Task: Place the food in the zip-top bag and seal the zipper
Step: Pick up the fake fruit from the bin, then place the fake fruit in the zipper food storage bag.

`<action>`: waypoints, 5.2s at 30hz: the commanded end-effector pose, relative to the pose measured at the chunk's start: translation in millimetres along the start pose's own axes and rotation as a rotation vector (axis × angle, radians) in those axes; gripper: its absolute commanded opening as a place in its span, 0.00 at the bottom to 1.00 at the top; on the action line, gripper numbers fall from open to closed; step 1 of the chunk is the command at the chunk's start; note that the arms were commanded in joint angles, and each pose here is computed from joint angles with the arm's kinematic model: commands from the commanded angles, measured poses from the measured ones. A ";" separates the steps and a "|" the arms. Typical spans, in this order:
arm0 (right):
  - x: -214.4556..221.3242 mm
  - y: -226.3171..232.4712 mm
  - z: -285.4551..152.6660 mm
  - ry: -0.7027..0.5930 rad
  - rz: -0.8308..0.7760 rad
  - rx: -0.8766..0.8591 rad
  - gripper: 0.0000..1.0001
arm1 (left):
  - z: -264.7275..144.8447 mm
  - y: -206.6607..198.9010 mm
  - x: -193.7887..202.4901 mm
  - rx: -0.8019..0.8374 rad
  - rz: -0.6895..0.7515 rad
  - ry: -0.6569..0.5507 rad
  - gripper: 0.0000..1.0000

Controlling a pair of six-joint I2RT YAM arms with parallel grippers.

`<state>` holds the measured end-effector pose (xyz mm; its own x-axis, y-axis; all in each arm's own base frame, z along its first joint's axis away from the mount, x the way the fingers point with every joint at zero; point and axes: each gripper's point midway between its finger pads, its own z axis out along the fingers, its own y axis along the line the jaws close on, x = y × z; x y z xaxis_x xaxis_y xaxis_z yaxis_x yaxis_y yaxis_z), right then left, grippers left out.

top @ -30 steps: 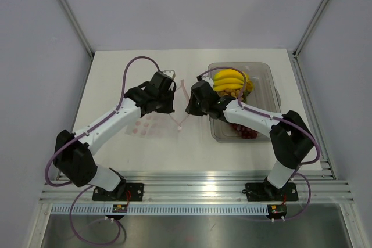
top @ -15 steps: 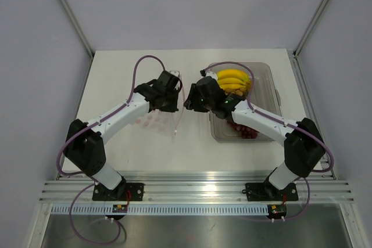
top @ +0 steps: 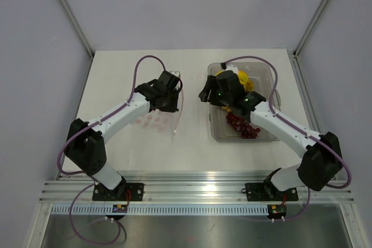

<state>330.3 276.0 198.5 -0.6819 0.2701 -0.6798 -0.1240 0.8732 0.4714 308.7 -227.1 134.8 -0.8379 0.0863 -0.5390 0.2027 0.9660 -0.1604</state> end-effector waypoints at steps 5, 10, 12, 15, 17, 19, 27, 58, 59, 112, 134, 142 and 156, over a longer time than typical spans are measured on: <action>-44.8 -127.7 -38.4 -0.127 0.136 0.238 0.69 | -14.1 -9.5 -21.5 0.034 0.012 -0.070 0.00; -51.2 -180.3 -41.1 -0.140 0.240 0.309 0.70 | -16.5 -9.6 -21.9 0.037 0.013 -0.072 0.00; -59.3 -189.5 -36.3 -0.162 0.286 0.304 0.72 | -16.3 -9.7 -21.3 0.038 0.012 -0.070 0.00; -73.1 -199.9 -30.0 -0.201 0.327 0.313 0.73 | -17.0 -10.4 -21.8 0.041 0.013 -0.070 0.00; -82.0 -216.1 -23.1 -0.217 0.348 0.340 0.73 | -17.5 -10.1 -21.3 0.041 0.015 -0.069 0.00; -95.1 -228.7 -12.7 -0.234 0.313 0.366 0.74 | -18.2 -10.2 -21.8 0.041 0.015 -0.069 0.00; -111.0 -263.8 41.4 -0.133 -0.011 0.436 0.79 | -18.1 -11.0 -24.0 0.040 0.029 -0.064 0.00; -129.2 -249.3 47.6 -0.157 -0.159 0.282 0.06 | -19.5 -16.6 -25.9 0.059 0.053 -0.038 0.00; -131.4 -245.4 36.5 -0.175 -0.156 0.286 0.05 | -20.1 -16.0 -25.7 0.055 0.057 -0.034 0.00; -121.8 -30.5 -182.6 -0.860 -0.880 -0.157 0.00 | -54.0 -86.7 -1.9 0.513 0.228 0.159 0.00; -75.0 -19.4 -130.7 -0.844 -1.047 -0.053 0.00 | -95.7 -106.4 -8.4 0.781 0.223 0.183 0.00; -63.2 -27.8 -124.5 -0.823 -1.050 -0.011 0.00 | -110.5 -101.7 -24.8 0.889 0.143 0.157 0.00; -47.4 -37.6 -114.8 -0.694 -1.234 0.117 0.00 | -114.8 -95.8 -36.2 0.913 0.101 0.140 0.00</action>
<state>285.1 176.1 292.9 0.3353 -0.4195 -0.8435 -0.2847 0.8084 -0.5152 266.8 -283.6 222.8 -0.8799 0.2592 -0.3983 0.4746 0.5191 -0.7108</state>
